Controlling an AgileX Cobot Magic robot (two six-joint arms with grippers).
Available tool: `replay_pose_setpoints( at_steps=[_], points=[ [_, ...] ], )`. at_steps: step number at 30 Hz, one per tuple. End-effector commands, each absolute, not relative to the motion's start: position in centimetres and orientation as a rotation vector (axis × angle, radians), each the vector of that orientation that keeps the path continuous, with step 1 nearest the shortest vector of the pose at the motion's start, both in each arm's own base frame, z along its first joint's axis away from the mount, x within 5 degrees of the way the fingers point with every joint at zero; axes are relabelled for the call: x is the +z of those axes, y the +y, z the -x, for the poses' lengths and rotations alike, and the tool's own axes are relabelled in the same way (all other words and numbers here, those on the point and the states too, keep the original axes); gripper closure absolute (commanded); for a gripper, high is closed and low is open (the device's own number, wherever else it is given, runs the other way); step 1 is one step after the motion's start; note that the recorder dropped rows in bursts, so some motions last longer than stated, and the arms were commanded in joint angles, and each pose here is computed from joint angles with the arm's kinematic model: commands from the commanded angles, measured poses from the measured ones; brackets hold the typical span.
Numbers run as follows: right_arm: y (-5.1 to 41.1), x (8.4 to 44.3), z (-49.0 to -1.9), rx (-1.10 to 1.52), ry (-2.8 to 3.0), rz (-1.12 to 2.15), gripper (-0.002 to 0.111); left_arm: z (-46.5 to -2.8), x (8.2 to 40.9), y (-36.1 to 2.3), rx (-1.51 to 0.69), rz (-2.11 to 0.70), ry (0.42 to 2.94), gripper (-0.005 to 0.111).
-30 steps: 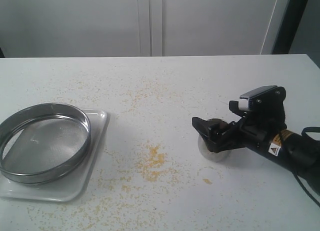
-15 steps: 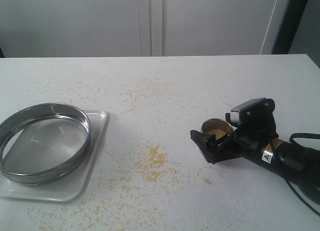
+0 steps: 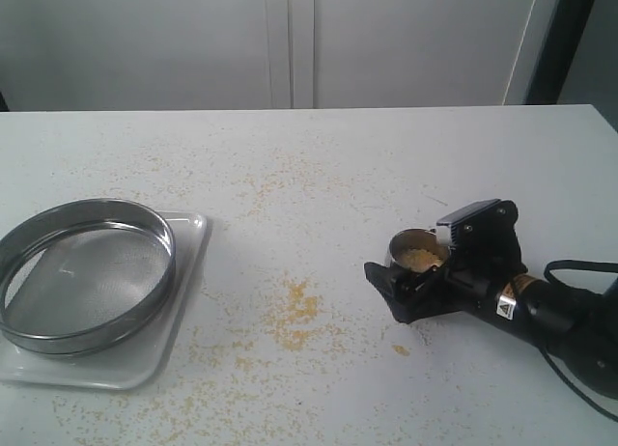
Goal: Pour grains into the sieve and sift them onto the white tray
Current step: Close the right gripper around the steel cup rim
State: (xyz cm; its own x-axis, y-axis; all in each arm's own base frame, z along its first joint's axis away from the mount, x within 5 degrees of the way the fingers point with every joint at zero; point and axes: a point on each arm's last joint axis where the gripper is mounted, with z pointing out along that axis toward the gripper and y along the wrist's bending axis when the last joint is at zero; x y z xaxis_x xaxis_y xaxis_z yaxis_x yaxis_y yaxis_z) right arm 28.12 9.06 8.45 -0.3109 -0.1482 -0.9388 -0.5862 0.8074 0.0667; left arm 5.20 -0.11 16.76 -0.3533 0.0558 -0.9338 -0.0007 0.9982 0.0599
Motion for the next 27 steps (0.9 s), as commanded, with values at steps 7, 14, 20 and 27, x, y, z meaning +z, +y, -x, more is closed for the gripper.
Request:
replay_pose_setpoints(
  at_steps=[7,14,20,27],
  points=[
    [9.3,7.5,-28.3,0.477,1.856,0.594,0.008,-5.2,16.7,-0.1,0.053,-0.042,1.928,0.106],
    [9.3,7.3,-28.3,0.488,1.837,0.575,0.029,-5.2,16.7,-0.1,0.053,-0.042,1.928,0.106],
    [9.1,6.8,-28.1,0.470,1.903,0.592,0.108,-5.2,16.7,-0.1,0.053,-0.042,1.928,0.106],
    [9.3,7.1,-28.1,0.482,1.876,0.621,0.108,-5.2,16.7,-0.1,0.053,-0.042,1.928,0.106]
  ],
)
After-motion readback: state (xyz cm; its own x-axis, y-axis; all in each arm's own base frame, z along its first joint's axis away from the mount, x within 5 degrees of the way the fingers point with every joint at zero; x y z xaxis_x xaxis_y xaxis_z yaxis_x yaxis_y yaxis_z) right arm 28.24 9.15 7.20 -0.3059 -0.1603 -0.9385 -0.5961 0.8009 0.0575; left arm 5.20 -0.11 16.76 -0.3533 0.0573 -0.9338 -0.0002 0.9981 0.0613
